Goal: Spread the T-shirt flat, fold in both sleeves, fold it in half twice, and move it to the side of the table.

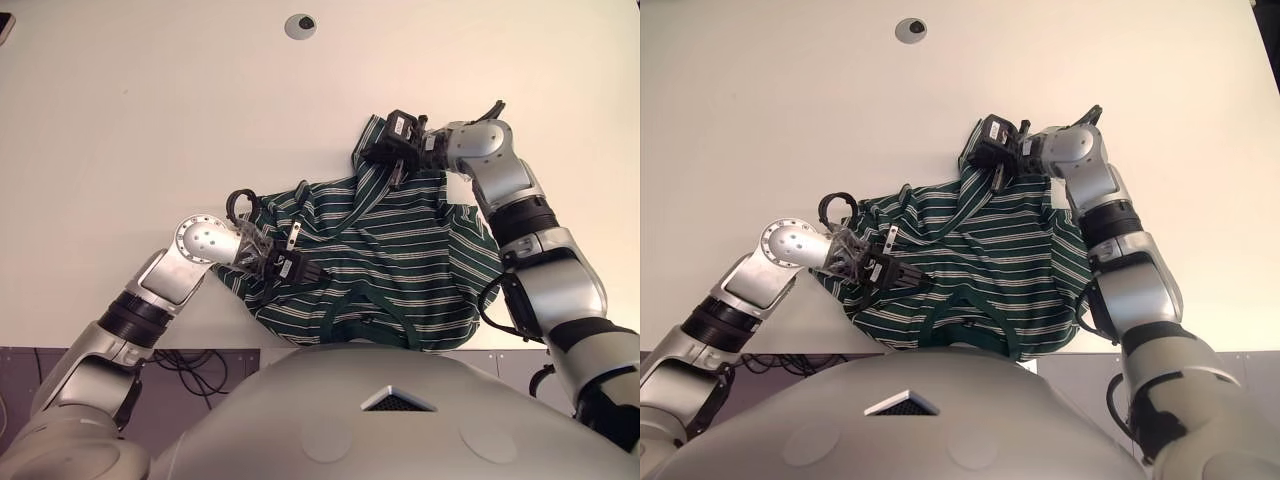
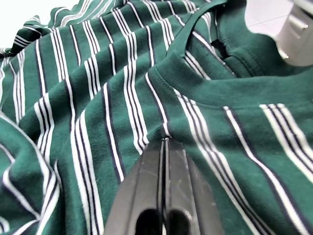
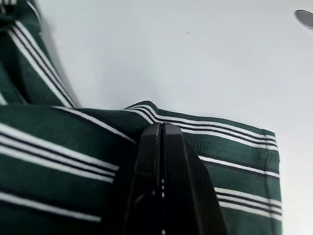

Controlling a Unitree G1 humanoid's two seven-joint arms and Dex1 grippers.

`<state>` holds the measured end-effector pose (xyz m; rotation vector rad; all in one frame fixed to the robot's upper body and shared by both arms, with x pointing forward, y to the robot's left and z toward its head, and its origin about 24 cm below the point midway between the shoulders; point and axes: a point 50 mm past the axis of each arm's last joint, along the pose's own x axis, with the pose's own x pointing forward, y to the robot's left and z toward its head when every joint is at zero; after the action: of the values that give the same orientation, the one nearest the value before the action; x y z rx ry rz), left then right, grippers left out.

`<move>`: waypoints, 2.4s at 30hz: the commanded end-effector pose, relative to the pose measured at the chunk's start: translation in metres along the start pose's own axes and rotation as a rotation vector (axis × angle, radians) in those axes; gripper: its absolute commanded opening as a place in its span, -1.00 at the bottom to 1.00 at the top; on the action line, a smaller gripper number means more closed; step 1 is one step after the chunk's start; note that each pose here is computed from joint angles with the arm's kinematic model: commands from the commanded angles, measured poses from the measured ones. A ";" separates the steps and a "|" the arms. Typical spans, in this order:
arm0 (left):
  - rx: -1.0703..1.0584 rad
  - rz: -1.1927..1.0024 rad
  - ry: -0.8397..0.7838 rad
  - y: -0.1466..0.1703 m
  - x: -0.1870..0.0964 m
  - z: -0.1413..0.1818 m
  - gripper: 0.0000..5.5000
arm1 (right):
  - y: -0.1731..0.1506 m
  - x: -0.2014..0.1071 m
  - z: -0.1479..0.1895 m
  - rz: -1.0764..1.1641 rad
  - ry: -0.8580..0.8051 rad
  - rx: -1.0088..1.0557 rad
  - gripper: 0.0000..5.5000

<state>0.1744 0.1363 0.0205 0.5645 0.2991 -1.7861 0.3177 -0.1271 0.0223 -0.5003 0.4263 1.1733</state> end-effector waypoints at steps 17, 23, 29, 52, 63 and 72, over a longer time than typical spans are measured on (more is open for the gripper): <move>-0.211 -0.065 0.134 -0.035 -0.005 -0.032 -1.00 | -0.059 -0.051 -0.055 -0.781 0.187 0.507 -0.99; -0.227 -0.066 0.125 -0.035 -0.006 -0.033 -1.00 | -0.067 -0.047 -0.021 -0.771 -0.057 0.297 -0.99; -0.206 0.063 -0.044 -0.014 -0.017 -0.007 -1.00 | -0.052 -0.053 0.045 -0.644 -0.467 0.086 -0.99; -0.151 0.310 0.032 0.057 -0.053 0.010 -0.91 | 0.062 -0.092 -0.004 -0.318 -0.148 0.176 -1.00; -0.101 0.242 0.042 0.027 -0.081 0.010 -0.75 | 0.132 -0.085 -0.011 0.135 -0.028 -0.002 -1.00; -0.139 0.091 0.313 -0.009 -0.065 -0.032 -0.84 | 0.147 -0.092 -0.048 0.287 0.269 -0.195 -1.00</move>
<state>0.2008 0.1984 0.0427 0.7164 0.4536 -1.5310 0.1634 -0.1547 0.0353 -0.7172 0.3923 1.4159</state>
